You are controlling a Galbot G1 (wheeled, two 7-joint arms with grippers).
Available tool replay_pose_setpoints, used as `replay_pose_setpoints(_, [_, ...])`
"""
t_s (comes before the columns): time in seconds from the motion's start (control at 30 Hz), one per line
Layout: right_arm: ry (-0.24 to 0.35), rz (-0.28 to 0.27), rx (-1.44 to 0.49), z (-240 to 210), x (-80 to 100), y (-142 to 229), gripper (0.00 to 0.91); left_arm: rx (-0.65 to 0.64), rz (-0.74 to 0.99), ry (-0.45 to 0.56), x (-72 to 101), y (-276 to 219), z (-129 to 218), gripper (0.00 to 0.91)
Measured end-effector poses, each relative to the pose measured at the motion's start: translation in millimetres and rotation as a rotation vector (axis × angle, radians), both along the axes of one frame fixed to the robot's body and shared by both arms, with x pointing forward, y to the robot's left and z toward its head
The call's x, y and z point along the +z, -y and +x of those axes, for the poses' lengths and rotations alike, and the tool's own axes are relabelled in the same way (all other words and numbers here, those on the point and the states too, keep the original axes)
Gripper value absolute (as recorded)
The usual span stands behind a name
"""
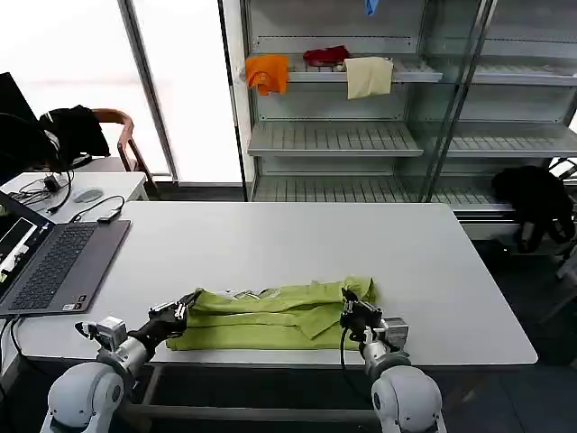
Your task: Fold and organize the clothes.
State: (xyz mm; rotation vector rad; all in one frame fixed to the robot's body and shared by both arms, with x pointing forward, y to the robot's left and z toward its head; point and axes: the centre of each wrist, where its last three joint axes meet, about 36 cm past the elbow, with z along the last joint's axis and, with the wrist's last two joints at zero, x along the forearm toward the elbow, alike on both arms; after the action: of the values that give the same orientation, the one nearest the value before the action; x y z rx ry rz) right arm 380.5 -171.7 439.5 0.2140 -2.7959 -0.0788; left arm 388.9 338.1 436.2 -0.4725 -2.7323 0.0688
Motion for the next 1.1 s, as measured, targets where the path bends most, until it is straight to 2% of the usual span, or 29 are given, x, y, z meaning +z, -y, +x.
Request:
replay_pose_setpoints(0.1, [-0.004, -0.036, -0.021, -4, -5.9, 0, 0.907, 0.005, 0.014, -0.003, -2.5, 1, -3, 0.03])
replay_pose_setpoints(0.13, [-0.005, -0.048, -0.027, -4, -7.5, 0, 0.907, 0.006, 0.018, -0.003, -2.8, 1, -3, 0.907])
replay_pose_setpoints(0.43, [0.017, -0.169, -0.091, -13, -17.4, 7, 0.907, 0.049, 0.065, 0.003, -2.9, 0, -6, 0.907])
replay_pose_setpoints(0.63, [0.043, -0.191, -0.118, -18, -14.8, 12, 0.907, 0.083, 0.075, 0.015, -1.0, 4, -12, 0.907])
replay_pose_setpoints(0.77, [0.083, -0.152, -0.13, -18, -2.7, 16, 0.907, 0.117, 0.072, 0.032, -1.4, 13, -20, 0.907])
replay_pose_setpoints(0.93, [0.139, -0.064, -0.135, -16, 20.1, 18, 0.907, 0.185, 0.062, 0.035, -12.3, 26, -32, 0.907])
replay_pose_setpoints(1.1, [0.174, -0.006, -0.128, -11, 34.8, 16, 0.907, 0.279, 0.059, 0.049, -21.1, 41, -38, 0.907])
